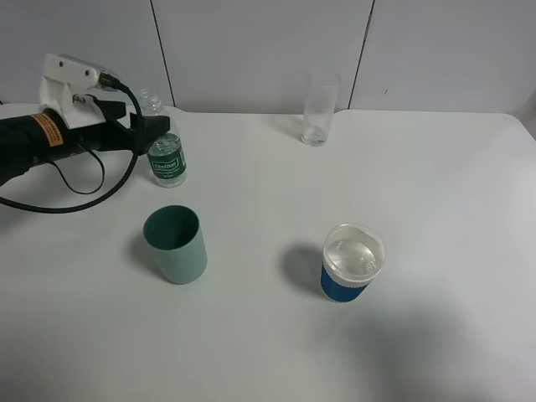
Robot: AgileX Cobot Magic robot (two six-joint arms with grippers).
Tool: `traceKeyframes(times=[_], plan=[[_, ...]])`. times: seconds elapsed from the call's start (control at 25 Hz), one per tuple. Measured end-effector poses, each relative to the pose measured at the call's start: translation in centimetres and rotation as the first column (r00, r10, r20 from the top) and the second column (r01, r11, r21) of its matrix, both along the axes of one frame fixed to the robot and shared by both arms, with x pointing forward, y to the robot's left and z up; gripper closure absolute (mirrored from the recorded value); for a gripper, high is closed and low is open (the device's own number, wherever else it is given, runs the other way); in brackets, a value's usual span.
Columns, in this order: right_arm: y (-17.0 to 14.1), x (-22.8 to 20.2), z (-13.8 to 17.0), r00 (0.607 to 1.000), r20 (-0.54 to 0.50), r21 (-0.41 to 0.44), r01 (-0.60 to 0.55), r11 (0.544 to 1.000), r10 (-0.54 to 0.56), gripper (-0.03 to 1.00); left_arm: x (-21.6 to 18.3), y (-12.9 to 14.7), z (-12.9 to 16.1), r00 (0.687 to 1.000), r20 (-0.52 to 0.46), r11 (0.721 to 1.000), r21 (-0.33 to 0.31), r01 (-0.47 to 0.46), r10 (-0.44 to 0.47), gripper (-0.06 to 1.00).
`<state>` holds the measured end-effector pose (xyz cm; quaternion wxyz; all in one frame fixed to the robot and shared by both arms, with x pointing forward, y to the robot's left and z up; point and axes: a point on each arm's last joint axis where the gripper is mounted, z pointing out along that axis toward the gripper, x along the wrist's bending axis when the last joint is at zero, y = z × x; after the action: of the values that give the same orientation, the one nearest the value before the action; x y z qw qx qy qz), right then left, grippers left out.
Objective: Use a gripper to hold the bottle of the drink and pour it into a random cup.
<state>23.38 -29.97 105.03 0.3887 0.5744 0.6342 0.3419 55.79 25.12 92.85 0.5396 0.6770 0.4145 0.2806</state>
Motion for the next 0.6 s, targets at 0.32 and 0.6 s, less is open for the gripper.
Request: traceKeyframes(times=[0.32, 0.6], plan=[[0.0, 0.0, 0.0, 1.0, 0.0, 0.0, 0.0, 1.0, 0.0, 0.23, -4.3, 1.0, 1.8, 0.995, -0.028, 0.993, 0.078, -0.089, 0.091, 0.06], [0.0, 0.0, 0.0, 1.0, 0.0, 0.0, 0.0, 1.0, 0.0, 0.23, -7.0, 2.7, 5.7, 0.955, -0.004, 0.954, 0.039, -0.297, 0.297, 0.06]])
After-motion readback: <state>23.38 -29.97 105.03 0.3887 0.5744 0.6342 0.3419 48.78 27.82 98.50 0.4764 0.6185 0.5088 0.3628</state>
